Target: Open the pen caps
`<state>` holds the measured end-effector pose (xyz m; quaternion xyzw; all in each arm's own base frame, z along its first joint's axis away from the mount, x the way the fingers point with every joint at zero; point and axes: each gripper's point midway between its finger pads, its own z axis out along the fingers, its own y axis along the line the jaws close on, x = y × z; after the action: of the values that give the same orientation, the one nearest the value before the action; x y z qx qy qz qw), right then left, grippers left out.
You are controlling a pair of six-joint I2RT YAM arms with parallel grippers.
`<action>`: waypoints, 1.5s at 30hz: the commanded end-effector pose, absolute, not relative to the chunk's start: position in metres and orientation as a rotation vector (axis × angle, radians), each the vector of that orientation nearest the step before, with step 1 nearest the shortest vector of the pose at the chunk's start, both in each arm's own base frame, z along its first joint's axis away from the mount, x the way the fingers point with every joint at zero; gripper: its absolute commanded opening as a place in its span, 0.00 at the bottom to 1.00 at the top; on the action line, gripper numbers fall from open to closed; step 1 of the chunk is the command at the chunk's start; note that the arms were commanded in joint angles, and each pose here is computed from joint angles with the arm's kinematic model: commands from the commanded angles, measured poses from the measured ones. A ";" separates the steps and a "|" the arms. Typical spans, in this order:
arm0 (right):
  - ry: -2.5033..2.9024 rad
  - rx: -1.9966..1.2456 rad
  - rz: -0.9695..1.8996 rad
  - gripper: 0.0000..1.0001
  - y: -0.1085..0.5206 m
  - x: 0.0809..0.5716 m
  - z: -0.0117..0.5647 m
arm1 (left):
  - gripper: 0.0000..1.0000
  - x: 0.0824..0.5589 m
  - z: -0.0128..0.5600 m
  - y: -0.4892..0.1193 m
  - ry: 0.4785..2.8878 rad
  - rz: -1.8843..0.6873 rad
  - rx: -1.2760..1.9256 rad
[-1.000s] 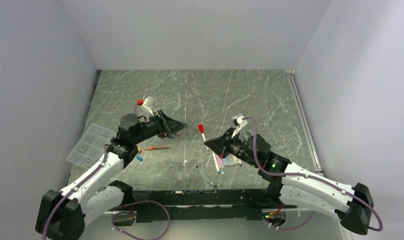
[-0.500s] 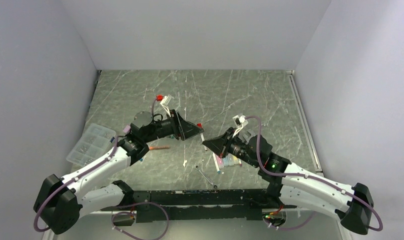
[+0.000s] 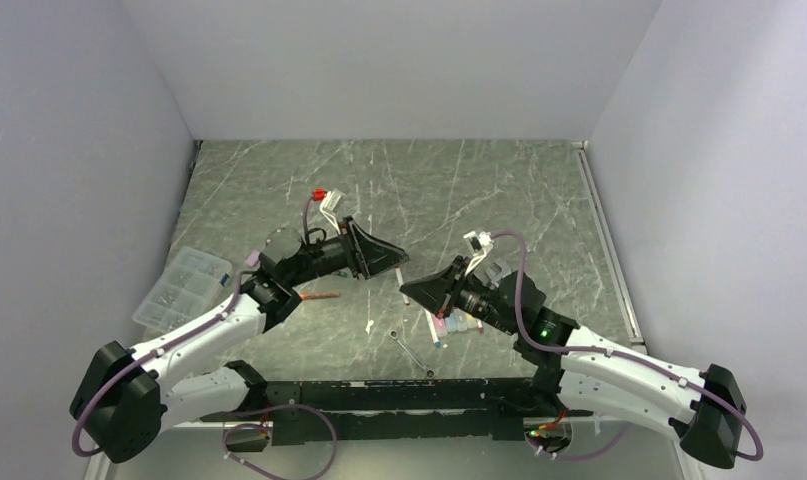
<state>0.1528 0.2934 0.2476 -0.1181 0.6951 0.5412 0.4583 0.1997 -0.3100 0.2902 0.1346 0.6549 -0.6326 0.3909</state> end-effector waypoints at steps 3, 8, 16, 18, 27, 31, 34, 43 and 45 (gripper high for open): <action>1.640 -0.270 1.382 0.00 0.295 0.152 0.267 | 0.44 0.188 0.309 -0.310 1.574 -1.662 0.395; 1.679 -0.235 1.323 0.00 0.291 0.160 0.259 | 0.50 0.195 0.289 -0.312 1.704 -1.592 0.364; 1.705 -0.218 1.286 0.00 0.291 0.166 0.252 | 0.36 0.197 0.280 -0.313 1.738 -1.562 0.335; 1.704 -0.224 1.295 0.00 0.293 0.165 0.253 | 0.41 0.195 0.286 -0.313 1.700 -1.581 0.336; 1.659 -0.251 1.409 0.00 0.300 0.152 0.262 | 0.44 0.188 0.303 -0.312 1.586 -1.652 0.351; 1.639 -0.244 1.449 0.00 0.301 0.149 0.266 | 0.35 0.185 0.307 -0.311 1.549 -1.683 0.349; 1.636 -0.245 1.468 0.00 0.302 0.147 0.267 | 0.32 0.183 0.311 -0.309 1.522 -1.693 0.342; 1.626 -0.228 1.545 0.00 0.304 0.140 0.264 | 0.33 0.175 0.325 -0.303 1.430 -1.742 0.328; 1.622 -0.223 1.559 0.00 0.304 0.140 0.265 | 0.30 0.173 0.327 -0.303 1.423 -1.757 0.337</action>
<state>0.1444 0.3025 0.2558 -0.0931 0.6686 0.5981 0.4319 0.1864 -0.3079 0.2931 0.1146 0.6221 -0.6671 0.3935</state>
